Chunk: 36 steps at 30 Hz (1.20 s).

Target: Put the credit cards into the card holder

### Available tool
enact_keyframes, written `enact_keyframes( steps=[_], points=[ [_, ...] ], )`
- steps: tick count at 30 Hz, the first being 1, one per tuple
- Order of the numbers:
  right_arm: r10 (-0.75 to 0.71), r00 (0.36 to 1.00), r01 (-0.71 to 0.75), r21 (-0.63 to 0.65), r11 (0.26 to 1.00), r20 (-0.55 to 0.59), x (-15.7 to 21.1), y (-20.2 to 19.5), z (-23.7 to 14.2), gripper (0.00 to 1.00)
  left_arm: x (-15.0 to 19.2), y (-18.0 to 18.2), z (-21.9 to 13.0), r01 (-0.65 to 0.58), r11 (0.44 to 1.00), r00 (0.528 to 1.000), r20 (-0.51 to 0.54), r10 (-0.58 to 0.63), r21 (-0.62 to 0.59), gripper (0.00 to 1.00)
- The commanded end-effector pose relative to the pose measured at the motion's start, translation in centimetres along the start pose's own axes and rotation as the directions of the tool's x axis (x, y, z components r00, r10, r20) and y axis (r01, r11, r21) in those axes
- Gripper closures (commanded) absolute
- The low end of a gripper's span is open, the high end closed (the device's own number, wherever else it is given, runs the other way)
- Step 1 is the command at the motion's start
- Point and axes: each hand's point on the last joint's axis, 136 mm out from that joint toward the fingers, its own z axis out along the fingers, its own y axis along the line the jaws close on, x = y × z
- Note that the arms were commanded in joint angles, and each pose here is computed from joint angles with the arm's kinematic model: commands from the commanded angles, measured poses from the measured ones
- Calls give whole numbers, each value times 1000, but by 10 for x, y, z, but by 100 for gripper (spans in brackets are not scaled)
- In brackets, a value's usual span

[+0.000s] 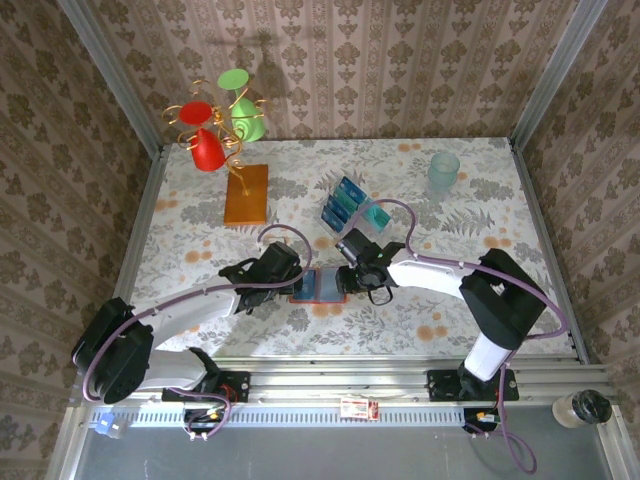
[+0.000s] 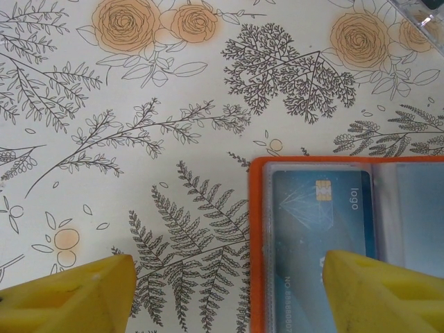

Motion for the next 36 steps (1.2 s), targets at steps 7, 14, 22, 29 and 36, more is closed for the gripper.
enact_keyframes(
  steps=[7, 14, 22, 29, 36],
  points=[
    [37, 998, -36, -6, 999, 42, -10, -6, -8, 87, -5, -8, -1, -1, 1000, 1000, 12, 0, 16, 27],
    [195, 980, -186, -185, 965, 36, -10, -10, -6, 100, -4, -11, -1, -2, 1000, 1000, 9, 1, 21, 27],
    [241, 970, -231, -213, 950, 24, -2, -16, -8, 79, -5, -18, 1, -8, 999, 1000, 6, 8, 35, 27],
    [226, 967, -201, -192, 961, 118, -20, -17, -45, 73, -11, -29, 0, -10, 998, 1000, 15, 9, 55, 27],
    [163, 982, -139, -225, 964, 94, -36, 10, -43, 83, -6, -46, 7, -15, 997, 1000, 1, 15, 80, 27]
  ],
)
